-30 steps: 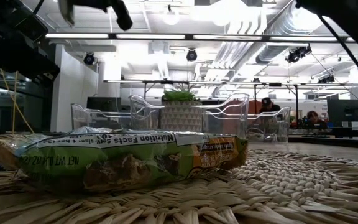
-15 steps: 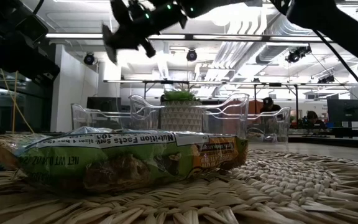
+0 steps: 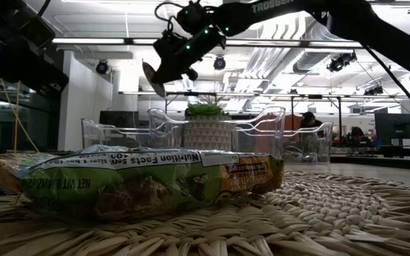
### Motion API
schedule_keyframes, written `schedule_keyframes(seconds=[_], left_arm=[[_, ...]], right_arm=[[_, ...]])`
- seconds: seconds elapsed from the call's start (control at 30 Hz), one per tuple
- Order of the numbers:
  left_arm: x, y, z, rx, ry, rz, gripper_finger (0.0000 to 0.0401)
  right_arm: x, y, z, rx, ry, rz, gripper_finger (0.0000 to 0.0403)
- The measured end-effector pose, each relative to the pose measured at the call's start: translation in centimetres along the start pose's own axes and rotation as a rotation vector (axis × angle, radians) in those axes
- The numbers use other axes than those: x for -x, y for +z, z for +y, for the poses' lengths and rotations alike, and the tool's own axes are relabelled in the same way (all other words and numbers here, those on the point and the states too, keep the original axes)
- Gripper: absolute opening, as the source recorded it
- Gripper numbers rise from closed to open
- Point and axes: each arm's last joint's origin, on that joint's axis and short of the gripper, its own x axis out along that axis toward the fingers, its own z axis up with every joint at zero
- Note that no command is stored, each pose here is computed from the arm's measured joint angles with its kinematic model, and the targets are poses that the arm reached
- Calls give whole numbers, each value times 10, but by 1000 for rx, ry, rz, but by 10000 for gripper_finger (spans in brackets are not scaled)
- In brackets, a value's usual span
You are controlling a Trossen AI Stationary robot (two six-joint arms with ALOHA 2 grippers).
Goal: Pick and place Granola Bars by type
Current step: Put the yellow granola bar into the top left transparent bin
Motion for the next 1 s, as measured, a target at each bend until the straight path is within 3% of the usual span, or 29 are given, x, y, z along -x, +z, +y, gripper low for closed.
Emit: schedule_keyframes(seconds=[0.43,1.0], left_arm=[[0,0,0,0,-4,0,1],[0,0,0,0,-3,0,1]], right_arm=[[-50,-39,6,6,88,50,55],[-51,-60,6,-26,78,236,55]])
